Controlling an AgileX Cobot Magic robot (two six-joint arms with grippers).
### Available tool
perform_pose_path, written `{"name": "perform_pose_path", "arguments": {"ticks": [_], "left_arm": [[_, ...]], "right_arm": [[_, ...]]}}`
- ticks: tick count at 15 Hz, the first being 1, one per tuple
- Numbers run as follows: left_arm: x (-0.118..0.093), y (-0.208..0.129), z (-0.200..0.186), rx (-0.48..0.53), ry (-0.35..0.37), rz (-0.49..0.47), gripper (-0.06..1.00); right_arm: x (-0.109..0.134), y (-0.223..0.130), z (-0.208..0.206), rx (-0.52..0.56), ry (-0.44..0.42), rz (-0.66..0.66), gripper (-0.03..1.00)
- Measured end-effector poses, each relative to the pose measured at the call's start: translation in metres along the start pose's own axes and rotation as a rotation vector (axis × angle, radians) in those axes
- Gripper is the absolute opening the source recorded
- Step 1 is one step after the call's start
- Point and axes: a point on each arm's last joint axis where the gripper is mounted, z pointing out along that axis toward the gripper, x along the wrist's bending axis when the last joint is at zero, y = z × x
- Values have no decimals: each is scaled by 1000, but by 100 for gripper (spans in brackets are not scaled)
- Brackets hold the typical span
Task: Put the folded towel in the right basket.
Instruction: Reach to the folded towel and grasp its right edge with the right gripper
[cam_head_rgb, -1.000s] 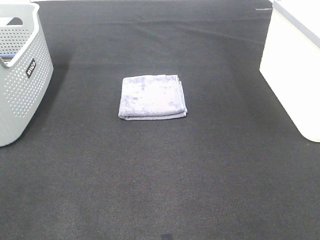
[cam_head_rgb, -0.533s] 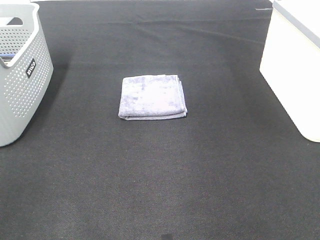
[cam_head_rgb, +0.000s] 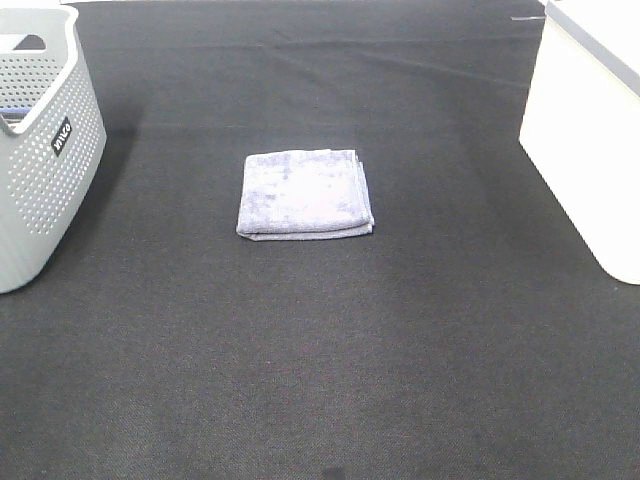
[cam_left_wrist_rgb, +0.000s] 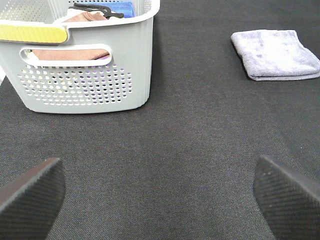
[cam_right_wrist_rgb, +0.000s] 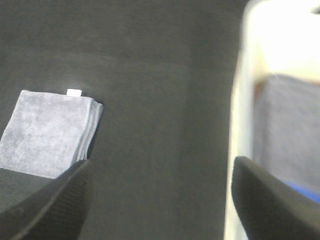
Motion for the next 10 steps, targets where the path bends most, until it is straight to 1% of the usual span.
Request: {"name": "perform_pose_path", "arguments": {"ticks": [2, 5, 6, 7, 10], "left_arm": [[0, 0, 0, 0, 0, 0, 97], [0, 0, 0, 0, 0, 0, 97], [0, 0, 0, 0, 0, 0, 97], [0, 0, 0, 0, 0, 0, 97], [0, 0, 0, 0, 0, 0, 97]], "right_arm": [[26, 13, 32, 25, 44, -75, 73], [64, 19, 77, 86, 115, -148, 73], [71, 18, 93, 115, 137, -138, 73], [77, 16, 113, 151, 179, -87, 73], [83, 0, 156, 254, 261, -11, 73]]}}
